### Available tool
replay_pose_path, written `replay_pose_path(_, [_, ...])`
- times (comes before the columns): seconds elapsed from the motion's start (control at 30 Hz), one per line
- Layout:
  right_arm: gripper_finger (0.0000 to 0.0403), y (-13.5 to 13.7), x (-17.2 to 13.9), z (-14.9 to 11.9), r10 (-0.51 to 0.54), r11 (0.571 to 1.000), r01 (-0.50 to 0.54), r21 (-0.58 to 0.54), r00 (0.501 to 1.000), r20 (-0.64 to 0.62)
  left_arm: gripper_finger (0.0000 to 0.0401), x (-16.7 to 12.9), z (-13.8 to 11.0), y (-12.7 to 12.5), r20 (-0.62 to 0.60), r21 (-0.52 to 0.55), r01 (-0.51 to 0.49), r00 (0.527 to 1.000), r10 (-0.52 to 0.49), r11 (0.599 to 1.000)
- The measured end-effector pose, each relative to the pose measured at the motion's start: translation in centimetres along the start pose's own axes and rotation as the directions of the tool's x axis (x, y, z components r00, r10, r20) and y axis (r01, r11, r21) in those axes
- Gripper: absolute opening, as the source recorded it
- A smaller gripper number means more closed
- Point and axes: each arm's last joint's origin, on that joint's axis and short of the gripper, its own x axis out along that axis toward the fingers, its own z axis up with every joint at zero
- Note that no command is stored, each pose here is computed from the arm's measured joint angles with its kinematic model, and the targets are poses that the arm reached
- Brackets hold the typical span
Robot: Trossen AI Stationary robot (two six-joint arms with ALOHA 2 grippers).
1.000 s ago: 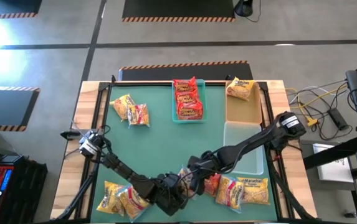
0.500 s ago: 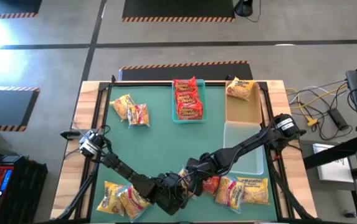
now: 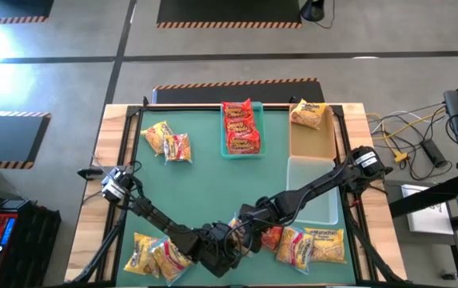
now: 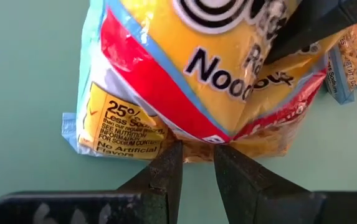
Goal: Sort Maruchan noodles
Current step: Put the blue noodle pack into the transparent bin
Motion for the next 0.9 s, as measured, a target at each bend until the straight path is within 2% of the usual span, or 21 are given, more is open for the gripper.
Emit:
replay_pose_path(0.17, [0.0097, 0.0, 0.0, -0.1, 0.02, 0.999, -0.021, -0.026, 0.999, -0.025, 0.0075, -1.1, -0.6, 0.0, 0.011, -0.005, -0.007, 1.0, 0.007, 1.0])
replay_pose_path(0.33, [0.0082, 0.1, 0.0, -0.1, 0.035, 0.998, -0.036, -0.042, 0.999, -0.04, 0.0075, -3.0, -1.2, -0.1, 0.078, -0.035, -0.011, 0.997, 0.014, 0.999])
replay_pose_path(0.63, [0.0019, 0.8, -0.5, 0.4, 0.062, 0.993, -0.065, -0.102, 0.998, -0.025, 0.0075, -4.2, -2.5, -0.2, 0.148, -0.134, 0.031, 0.989, -0.011, 0.99])
replay_pose_path(0.9, [0.0013, 2.1, -2.3, 1.3, 0.119, 0.978, -0.117, -0.173, 0.993, 0.0, 0.0075, -4.6, -2.8, -0.3, 0.17, -0.178, 0.053, 0.985, -0.022, 0.983])
